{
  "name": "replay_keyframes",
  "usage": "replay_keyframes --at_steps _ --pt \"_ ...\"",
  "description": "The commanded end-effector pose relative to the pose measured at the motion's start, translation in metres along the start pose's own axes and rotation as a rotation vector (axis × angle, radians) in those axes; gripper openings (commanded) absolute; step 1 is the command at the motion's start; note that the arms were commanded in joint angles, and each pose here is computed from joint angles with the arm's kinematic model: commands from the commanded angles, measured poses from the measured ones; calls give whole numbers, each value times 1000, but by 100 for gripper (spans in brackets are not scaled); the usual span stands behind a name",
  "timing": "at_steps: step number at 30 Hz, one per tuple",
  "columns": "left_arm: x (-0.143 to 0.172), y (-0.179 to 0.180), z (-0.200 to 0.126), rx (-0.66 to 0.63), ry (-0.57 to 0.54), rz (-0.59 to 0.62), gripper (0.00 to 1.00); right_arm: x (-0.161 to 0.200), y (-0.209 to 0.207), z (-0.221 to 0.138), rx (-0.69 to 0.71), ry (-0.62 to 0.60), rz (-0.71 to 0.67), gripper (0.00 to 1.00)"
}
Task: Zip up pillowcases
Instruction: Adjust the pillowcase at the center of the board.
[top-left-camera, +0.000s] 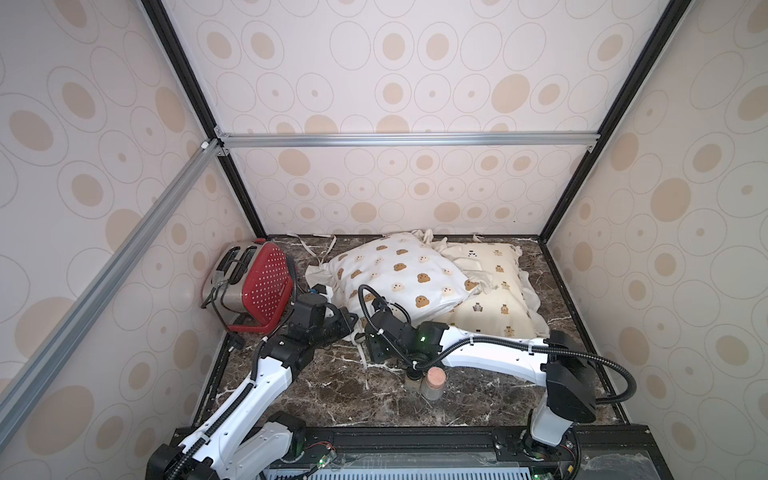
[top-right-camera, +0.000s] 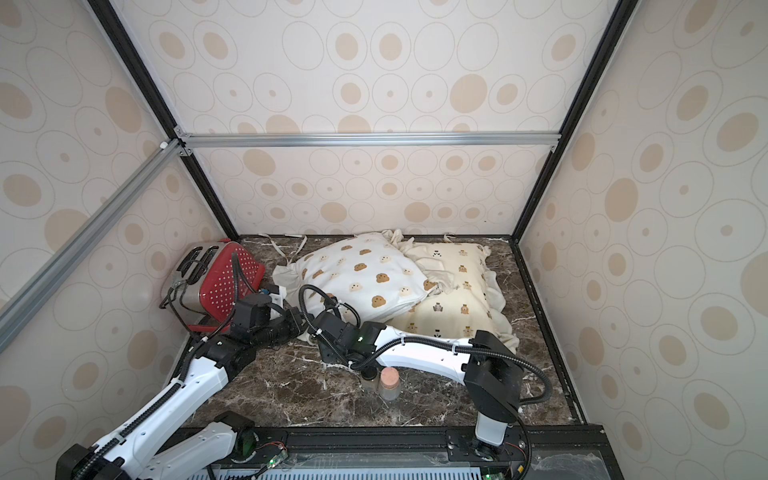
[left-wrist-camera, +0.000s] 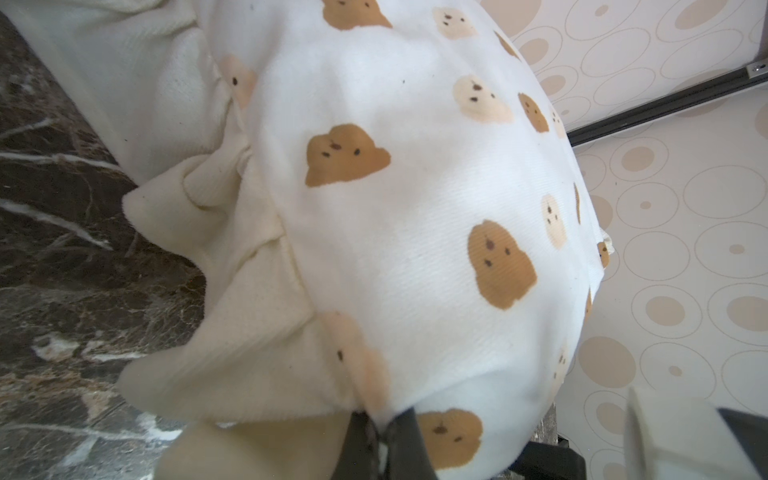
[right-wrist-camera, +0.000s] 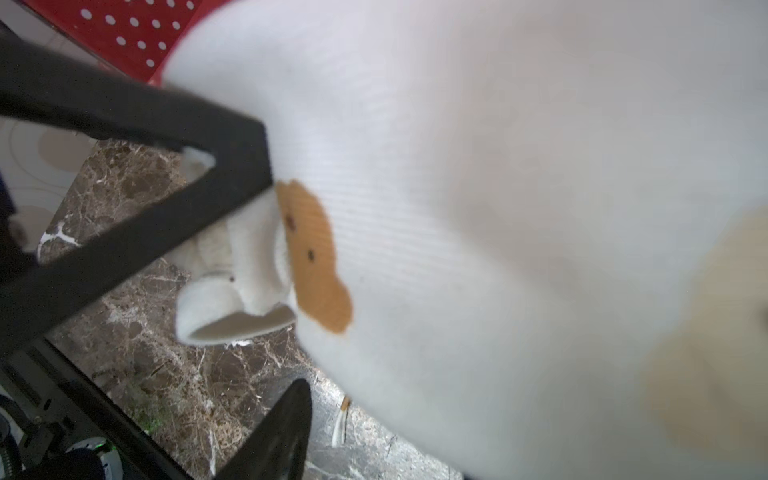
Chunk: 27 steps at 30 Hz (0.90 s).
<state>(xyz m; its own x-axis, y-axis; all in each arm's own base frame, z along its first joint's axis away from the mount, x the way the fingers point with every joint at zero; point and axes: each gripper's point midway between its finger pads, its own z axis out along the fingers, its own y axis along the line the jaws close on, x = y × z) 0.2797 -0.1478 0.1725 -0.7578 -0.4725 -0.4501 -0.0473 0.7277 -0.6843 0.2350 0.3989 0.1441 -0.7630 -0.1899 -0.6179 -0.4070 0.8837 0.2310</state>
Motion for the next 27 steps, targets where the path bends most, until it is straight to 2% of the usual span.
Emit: replay_keyframes --at_steps 1,2,7,10,16,19,27 --pt "-4 -7 -6 28 -18 -14 0 -7 -16 5 49 -26 66 55" --pt "-4 -5 -6 26 -18 -21 2 -7 -18 5 45 -27 71 55" --pt "6 7 -4 20 -25 -99 30 -1 -12 9 5 -12 63 53" --pt "10 14 -10 18 -48 -152 40 3 -11 16 1 4 56 53" --pt "28 32 -24 23 -144 -285 47 6 -5 22 -24 14 43 52" --pt "37 39 -22 30 -147 -343 50 8 -8 22 -10 17 38 52" --pt "40 54 -9 36 -188 -437 50 11 -14 22 6 13 43 52"
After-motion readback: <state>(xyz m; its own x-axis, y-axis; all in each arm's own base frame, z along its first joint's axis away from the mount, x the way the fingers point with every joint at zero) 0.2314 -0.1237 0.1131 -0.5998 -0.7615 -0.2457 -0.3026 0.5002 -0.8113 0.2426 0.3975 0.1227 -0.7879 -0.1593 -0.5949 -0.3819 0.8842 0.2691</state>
